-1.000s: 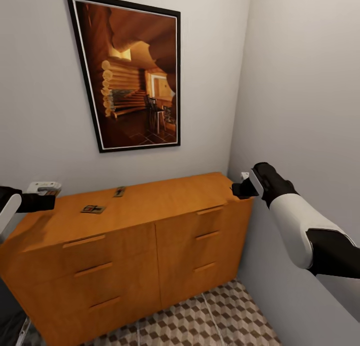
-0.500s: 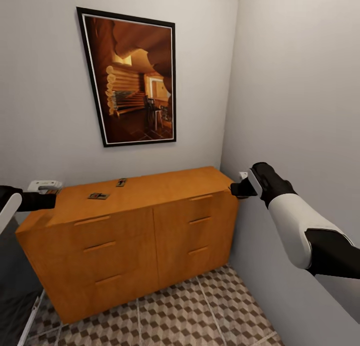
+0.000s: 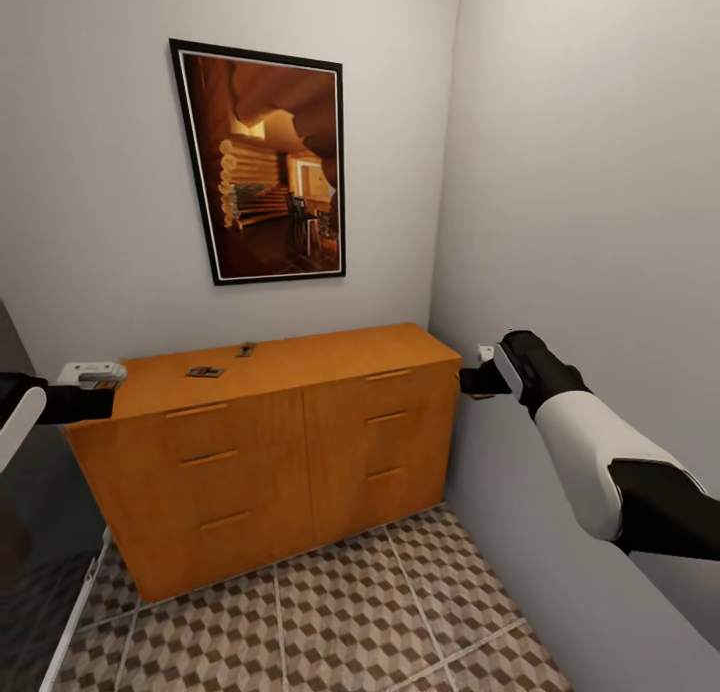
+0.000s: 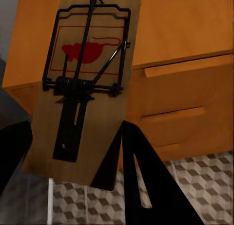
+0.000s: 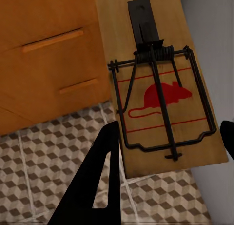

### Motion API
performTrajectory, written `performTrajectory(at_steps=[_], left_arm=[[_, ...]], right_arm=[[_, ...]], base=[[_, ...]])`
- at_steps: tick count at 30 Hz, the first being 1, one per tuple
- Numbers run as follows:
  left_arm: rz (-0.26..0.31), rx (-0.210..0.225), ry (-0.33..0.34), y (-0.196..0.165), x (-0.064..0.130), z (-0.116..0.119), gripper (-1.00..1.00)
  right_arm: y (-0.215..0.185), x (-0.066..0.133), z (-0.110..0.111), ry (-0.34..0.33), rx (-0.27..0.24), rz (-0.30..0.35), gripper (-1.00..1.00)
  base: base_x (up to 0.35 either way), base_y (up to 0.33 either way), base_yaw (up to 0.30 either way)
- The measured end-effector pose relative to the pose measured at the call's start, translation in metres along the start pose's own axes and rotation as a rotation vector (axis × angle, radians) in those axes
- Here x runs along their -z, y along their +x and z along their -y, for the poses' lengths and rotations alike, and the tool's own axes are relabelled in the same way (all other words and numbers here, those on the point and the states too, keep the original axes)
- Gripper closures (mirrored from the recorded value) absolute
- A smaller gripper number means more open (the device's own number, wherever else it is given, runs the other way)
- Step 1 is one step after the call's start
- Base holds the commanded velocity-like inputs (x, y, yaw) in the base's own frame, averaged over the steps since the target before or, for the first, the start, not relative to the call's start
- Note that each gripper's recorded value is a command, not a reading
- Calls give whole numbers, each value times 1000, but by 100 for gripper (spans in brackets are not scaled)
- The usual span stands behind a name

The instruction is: Take the four mousetraps from the cabinet in the bathroom and place them on the bathroom floor. Make sure all four end up on the same floor surface, and ensure that at least two of them are either under or directly next to the same bathroom sink.

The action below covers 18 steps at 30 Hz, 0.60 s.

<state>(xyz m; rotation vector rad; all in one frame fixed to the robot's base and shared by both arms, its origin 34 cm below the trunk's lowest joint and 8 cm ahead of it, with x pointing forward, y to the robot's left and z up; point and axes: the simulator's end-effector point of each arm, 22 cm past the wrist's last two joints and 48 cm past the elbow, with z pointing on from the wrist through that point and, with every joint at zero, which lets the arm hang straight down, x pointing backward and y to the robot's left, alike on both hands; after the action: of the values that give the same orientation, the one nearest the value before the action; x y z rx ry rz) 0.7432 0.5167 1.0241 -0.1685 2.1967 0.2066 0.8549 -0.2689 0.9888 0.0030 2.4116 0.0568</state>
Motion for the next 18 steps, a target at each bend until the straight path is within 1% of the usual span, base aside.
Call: performTrajectory(at_steps=[5, 7, 8, 10, 11, 13, 14, 15, 16, 17, 18], left_arm=[[-4, 2, 1, 1, -1, 1, 100], [-7, 3, 2, 3, -2, 1, 100], [-10, 5, 4, 4, -3, 2, 100], [-13, 6, 5, 5, -4, 3, 100], [-17, 7, 6, 6, -5, 4, 100], [-22, 9, 5, 8, -7, 4, 100], [-30, 11, 5, 11, -9, 5, 100], [-34, 11, 5, 13, -10, 6, 100], [-46, 12, 8, 17, -13, 8, 100], [-52, 12, 8, 20, -15, 10, 100], [-67, 15, 14, 25, -19, 15, 100]], right_arm=[[5, -5, -4, -7, 3, -4, 100], [6, -6, -13, -18, 9, -5, 100], [6, -7, -22, -29, 13, -6, 100], [7, -7, -31, -39, 21, -7, 100], [7, -8, -42, -53, 27, -5, 100], [7, -8, -52, -62, 38, 0, 100], [7, -10, -63, -75, 45, 8, 100], [8, -11, -68, -78, 51, 13, 100], [9, -13, -82, -93, 58, 27, 100], [9, -14, -88, -95, 66, 37, 100], [9, -17, -101, -106, 72, 57, 100]], base=[[-325, -81, 0], [-325, -81, 0], [-324, -81, 0], [-324, -81, 0], [-324, -81, 0], [-324, -81, 0], [-324, -81, 0], [-325, -82, 0], [-325, -82, 0], [-324, -82, 0], [-324, -82, 0]])
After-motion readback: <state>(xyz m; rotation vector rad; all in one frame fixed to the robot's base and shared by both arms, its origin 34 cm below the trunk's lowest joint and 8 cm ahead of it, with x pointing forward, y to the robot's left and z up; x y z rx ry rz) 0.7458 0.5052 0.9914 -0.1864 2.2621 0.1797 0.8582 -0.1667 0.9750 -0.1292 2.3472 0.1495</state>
